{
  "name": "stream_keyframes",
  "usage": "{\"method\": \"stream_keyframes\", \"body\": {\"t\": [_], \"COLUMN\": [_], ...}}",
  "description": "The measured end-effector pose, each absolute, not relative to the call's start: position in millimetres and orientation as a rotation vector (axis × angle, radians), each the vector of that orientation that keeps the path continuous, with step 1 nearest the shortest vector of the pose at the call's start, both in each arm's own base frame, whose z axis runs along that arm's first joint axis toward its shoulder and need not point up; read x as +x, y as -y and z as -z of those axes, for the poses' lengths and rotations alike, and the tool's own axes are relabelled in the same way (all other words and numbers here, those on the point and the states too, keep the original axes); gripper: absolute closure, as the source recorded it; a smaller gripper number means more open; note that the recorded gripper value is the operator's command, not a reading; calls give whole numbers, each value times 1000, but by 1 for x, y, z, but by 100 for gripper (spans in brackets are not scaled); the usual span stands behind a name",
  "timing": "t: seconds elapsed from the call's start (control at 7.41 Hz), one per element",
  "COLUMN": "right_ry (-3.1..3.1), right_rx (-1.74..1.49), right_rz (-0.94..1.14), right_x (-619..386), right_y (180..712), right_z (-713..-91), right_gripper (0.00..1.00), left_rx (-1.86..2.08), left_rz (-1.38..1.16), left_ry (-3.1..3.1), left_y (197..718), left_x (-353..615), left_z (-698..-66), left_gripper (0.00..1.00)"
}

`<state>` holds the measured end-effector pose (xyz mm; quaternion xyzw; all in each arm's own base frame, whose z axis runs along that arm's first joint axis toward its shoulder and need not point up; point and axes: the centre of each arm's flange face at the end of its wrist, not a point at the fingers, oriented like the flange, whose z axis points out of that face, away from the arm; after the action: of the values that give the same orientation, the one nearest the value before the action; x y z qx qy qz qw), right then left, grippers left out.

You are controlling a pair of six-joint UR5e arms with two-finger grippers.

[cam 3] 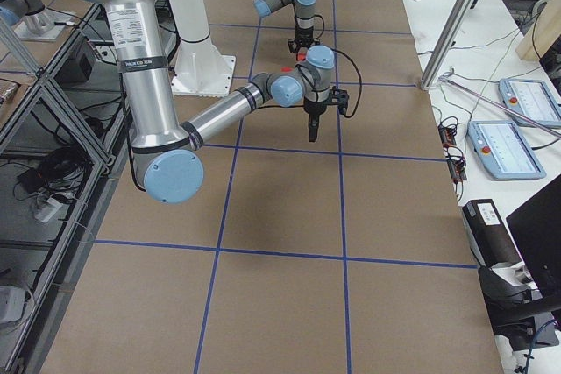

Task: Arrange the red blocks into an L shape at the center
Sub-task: 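Lower the cube beside the far cube of the pair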

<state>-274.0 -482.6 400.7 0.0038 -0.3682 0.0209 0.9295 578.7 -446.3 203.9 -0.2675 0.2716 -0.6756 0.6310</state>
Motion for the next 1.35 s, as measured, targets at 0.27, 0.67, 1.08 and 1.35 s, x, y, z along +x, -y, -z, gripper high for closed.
{"method": "stream_keyframes", "body": {"t": [0.27,0.67,1.08,1.35], "right_ry": [754,754,755,756], "right_rx": [7,4,5,4], "right_rz": [-45,-51,-51,-51], "right_x": [-274,-274,-274,-274], "right_y": [482,482,482,482], "right_z": [-401,-401,-400,-400], "right_gripper": [1,1,1,1], "left_rx": [-624,-628,-624,-625], "left_rz": [1553,1547,1537,1530], "left_ry": [-614,-614,-611,-608], "left_y": [440,438,437,434], "left_x": [585,596,599,603], "left_z": [-202,-199,-202,-201], "left_gripper": [100,100,100,100]}}
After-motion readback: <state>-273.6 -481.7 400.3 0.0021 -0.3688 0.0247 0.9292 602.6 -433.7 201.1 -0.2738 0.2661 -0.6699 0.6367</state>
